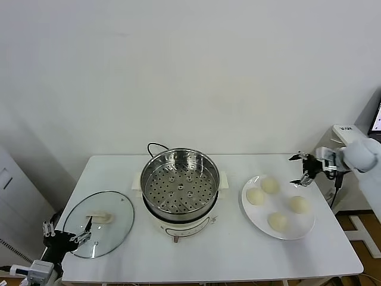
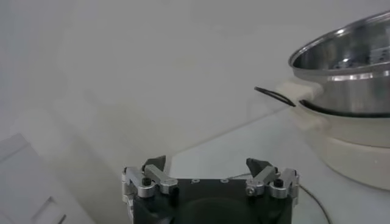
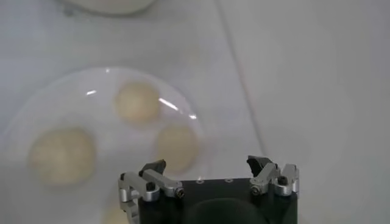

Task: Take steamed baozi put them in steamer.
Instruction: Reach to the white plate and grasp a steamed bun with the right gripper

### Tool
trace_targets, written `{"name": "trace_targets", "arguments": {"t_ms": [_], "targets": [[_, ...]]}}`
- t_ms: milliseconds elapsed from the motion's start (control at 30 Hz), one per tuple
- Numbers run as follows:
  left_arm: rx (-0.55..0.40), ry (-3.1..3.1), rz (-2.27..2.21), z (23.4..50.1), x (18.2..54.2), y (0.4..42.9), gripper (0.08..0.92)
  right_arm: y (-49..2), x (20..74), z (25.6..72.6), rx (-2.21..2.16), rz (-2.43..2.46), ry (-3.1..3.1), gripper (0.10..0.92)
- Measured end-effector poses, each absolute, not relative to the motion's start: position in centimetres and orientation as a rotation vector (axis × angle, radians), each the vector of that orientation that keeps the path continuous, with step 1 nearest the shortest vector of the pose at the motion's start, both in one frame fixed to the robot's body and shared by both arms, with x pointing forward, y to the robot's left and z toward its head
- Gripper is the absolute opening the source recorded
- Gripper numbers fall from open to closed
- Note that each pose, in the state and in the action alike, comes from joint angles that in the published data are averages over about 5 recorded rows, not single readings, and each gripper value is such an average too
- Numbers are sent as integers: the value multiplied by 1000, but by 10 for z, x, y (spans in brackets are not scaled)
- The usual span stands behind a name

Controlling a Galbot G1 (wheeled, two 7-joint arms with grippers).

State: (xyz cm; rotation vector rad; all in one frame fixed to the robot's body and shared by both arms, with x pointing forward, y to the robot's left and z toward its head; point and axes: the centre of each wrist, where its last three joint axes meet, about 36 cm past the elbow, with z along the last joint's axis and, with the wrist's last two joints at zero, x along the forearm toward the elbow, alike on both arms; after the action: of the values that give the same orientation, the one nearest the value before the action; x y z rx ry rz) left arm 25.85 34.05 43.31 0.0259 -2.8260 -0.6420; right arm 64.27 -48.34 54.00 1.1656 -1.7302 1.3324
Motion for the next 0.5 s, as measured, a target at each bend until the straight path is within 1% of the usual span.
{"name": "trace_targets", "arguments": {"t_ms": [200,500], "targets": [[45,-2821,-642,433,255,344,823,-461,663,518,1196,1347,-1618,823],[72,-2815,-657,437,248,349,823,-441,677,488,1198,1373,-1515,823]]}}
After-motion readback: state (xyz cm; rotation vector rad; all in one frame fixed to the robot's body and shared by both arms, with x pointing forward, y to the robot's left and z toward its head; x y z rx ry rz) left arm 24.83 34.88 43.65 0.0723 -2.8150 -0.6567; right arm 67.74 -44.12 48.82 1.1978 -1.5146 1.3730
